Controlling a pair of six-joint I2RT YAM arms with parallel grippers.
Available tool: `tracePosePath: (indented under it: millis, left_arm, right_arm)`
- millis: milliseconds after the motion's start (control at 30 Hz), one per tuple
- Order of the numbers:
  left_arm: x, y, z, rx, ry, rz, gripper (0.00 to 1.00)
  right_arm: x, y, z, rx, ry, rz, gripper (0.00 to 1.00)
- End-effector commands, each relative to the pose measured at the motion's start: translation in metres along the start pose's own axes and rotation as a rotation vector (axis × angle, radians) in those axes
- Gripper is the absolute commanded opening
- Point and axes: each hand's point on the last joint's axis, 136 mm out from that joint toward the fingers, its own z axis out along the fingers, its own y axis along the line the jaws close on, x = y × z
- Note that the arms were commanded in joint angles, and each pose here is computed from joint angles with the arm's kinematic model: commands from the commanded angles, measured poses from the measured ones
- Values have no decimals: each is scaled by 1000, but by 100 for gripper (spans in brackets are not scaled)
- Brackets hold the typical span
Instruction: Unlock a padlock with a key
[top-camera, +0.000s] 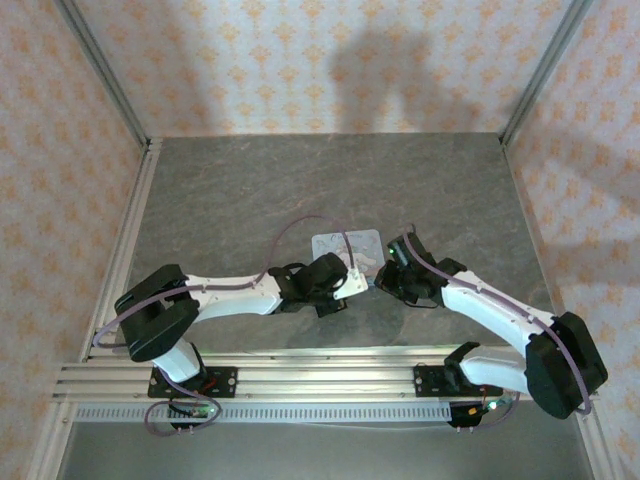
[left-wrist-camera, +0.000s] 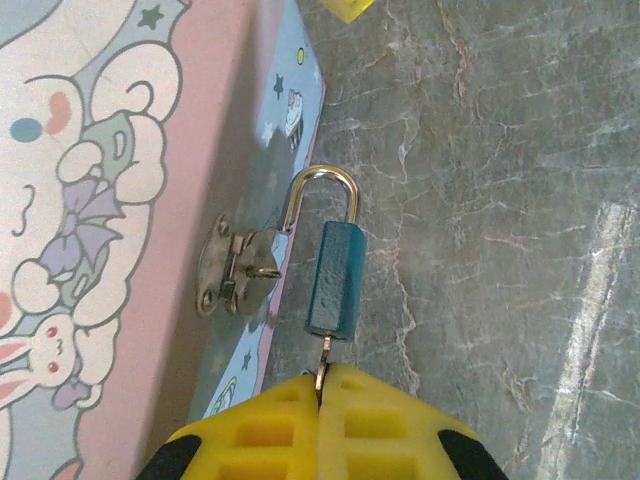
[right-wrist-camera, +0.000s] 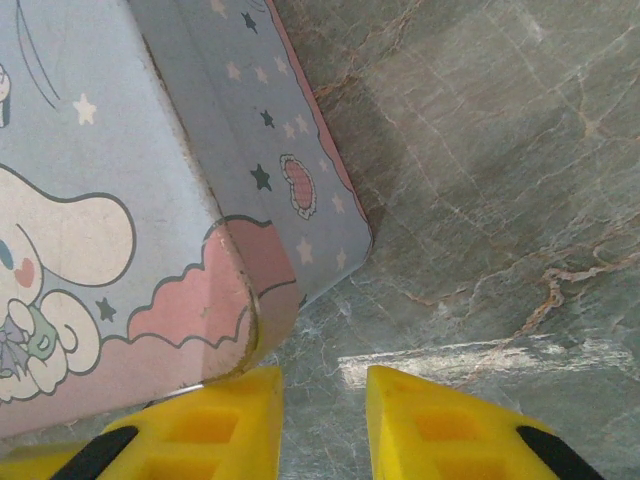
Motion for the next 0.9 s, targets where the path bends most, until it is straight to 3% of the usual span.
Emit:
tracePosePath:
  millis: [0, 300, 633, 867]
  left_arm:
    - [-11, 2, -1, 14, -19, 10, 0]
    - [-31, 5, -21, 13, -101, -43, 0]
    - [-54, 20, -78, -43, -235, -144, 0]
    - [-35, 52, -120, -155, -276, -313, 0]
  right_arm:
    - [-5, 3, -7, -26, -29, -1, 28]
    - [-16, 8, -36, -64, -111, 5, 28]
    - [-33, 23, -80, -116, -214, -18, 29]
    - [-43, 32, -83, -118, -242, -33, 30]
